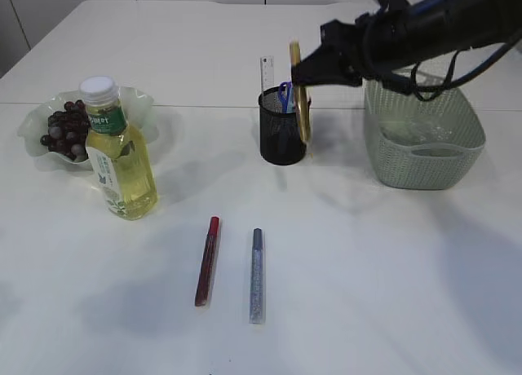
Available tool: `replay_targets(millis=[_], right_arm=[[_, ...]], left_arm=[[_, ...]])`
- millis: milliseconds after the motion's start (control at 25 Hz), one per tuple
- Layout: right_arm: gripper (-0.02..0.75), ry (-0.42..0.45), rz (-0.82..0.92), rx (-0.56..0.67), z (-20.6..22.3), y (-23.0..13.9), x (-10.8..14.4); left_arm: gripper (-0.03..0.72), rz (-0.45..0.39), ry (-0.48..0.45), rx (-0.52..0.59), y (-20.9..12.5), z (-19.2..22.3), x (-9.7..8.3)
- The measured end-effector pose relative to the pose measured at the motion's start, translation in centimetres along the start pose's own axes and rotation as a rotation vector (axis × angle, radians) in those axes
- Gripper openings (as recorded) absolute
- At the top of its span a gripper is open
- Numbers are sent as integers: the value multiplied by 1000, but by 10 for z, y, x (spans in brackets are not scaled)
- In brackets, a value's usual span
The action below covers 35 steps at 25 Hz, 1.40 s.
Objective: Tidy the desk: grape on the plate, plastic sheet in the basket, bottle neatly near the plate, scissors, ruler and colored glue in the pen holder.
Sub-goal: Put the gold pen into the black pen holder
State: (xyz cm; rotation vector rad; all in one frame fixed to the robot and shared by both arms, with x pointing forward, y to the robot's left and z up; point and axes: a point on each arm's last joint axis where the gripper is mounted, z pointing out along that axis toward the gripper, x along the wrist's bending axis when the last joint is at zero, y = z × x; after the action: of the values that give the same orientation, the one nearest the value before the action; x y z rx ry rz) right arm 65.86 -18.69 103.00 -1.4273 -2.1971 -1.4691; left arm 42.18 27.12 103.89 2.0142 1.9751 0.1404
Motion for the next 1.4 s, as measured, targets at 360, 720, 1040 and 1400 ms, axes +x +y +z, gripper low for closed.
replay_targets(millis=[360,720,1040,1400], right_arm=[[93,68,-213,-366,13,48,-12],[93,-21,-505,-468,43,49,-49],[93,-66,-545,-442,61,40,-72],[209,-76,-546,-441,62,39,-73]], left_arm=[[424,0,0,33,-3,0,0],[424,1,3,100,-9,0,0],[424,1,5,104,-9,0,0],[424,1,5,109,-10,-1,0]])
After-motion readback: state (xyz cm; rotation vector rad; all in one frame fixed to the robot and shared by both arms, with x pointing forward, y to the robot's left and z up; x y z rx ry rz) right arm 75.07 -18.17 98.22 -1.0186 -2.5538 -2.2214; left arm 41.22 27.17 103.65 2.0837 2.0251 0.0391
